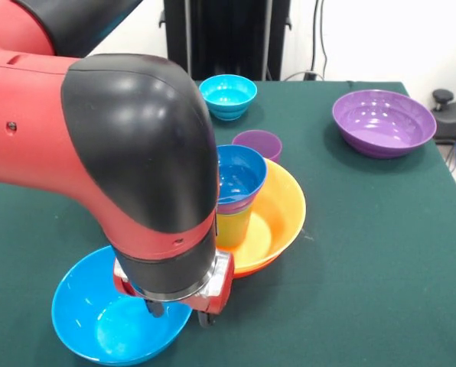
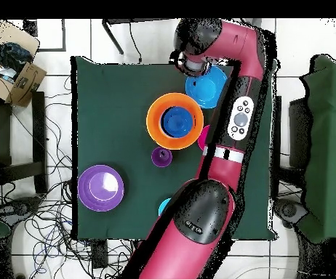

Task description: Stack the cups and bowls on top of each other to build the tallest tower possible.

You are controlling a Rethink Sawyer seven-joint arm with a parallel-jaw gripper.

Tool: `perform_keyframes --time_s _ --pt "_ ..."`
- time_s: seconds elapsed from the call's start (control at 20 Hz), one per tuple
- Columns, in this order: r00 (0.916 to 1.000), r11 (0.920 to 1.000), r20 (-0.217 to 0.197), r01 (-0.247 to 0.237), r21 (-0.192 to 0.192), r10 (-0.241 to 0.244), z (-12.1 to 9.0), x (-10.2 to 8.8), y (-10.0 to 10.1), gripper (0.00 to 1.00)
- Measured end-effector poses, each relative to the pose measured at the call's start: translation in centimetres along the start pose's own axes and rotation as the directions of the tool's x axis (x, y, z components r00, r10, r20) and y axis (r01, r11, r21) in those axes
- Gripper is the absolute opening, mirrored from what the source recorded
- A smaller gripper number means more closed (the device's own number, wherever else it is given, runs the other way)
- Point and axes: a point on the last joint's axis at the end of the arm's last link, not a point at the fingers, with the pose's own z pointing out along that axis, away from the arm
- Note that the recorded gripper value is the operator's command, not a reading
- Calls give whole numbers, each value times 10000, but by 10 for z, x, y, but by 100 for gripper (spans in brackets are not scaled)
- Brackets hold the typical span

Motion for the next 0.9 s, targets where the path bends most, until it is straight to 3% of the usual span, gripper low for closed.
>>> perform_keyframes --time_s 0.5,0.9 --pt "10000 9987 -85 -45 509 50 15 1 -6 100" --pt "9993 9987 -372 -31 508 50 39 7 -5 100"
